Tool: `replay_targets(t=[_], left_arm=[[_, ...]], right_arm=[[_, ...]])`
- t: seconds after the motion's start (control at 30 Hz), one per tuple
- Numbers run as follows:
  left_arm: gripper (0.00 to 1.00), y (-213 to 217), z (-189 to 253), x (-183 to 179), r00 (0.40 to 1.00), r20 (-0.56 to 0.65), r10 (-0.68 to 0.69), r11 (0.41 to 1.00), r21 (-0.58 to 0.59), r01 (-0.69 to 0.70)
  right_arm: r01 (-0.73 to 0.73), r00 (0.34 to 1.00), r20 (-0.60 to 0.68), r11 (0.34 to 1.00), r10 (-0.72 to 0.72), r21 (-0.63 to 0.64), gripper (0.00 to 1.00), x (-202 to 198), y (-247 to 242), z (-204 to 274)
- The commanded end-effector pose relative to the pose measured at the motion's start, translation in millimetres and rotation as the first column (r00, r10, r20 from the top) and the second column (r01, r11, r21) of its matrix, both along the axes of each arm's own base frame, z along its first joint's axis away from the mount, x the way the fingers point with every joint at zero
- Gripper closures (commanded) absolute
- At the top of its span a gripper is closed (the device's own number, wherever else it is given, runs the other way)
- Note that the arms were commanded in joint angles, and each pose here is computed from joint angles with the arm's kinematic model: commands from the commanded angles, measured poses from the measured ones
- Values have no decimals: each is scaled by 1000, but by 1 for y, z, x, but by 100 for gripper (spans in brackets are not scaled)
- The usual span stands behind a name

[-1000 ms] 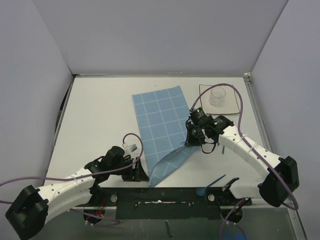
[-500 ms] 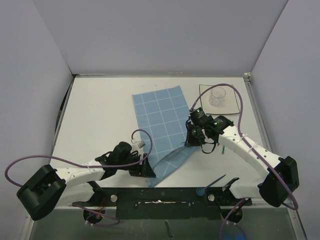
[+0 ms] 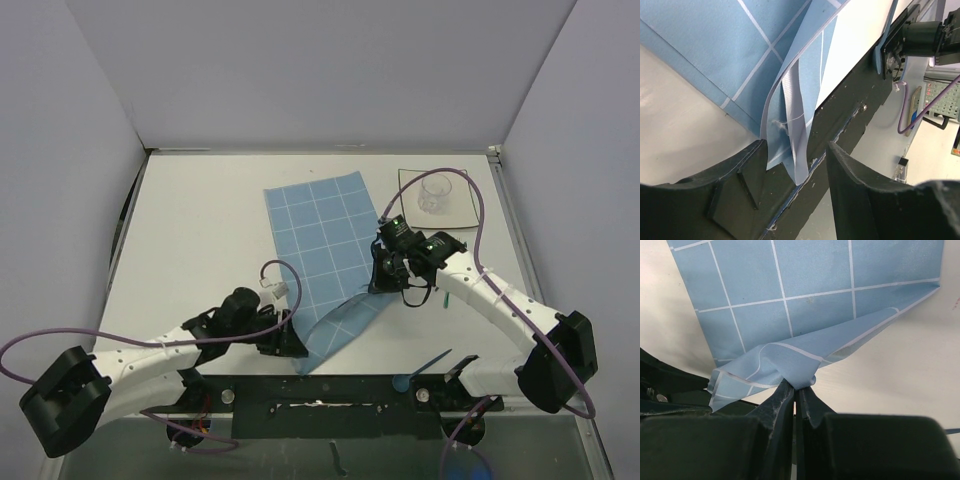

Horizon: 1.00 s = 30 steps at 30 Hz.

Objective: Set the dinner table for one person
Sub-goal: Fold the napkin at the center of the board.

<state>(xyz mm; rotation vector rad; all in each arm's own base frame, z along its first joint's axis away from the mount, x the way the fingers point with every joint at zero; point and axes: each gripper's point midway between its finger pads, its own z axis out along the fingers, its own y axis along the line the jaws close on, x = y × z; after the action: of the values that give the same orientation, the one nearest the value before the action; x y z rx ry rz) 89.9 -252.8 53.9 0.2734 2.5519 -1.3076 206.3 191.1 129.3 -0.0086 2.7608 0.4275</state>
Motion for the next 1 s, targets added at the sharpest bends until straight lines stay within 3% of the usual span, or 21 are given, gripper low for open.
replay_targets(t=[0.0, 0.43, 0.5, 0.63, 0.97], left_arm=[[52, -6, 0, 1, 1000, 5, -13, 1000, 4, 13], [53, -23, -8, -2, 999, 5, -53, 998, 29, 53], [61, -25, -8, -3, 998, 12, -59, 998, 32, 59], [100, -28, -6, -1, 998, 26, -59, 997, 48, 58], [100, -26, 13, 9, 990, 108, -87, 990, 116, 74]], right_arm=[[-2, 1000, 27, 1000, 1, 25, 100, 8, 6, 2], [-3, 1000, 17, 1000, 2, 14, 100, 7, 3, -5], [-1, 1000, 17, 1000, 1, 13, 100, 7, 2, -6], [2, 1000, 15, 1000, -2, 12, 100, 7, 1, -7], [8, 1000, 19, 1000, -8, 20, 100, 4, -1, -6]])
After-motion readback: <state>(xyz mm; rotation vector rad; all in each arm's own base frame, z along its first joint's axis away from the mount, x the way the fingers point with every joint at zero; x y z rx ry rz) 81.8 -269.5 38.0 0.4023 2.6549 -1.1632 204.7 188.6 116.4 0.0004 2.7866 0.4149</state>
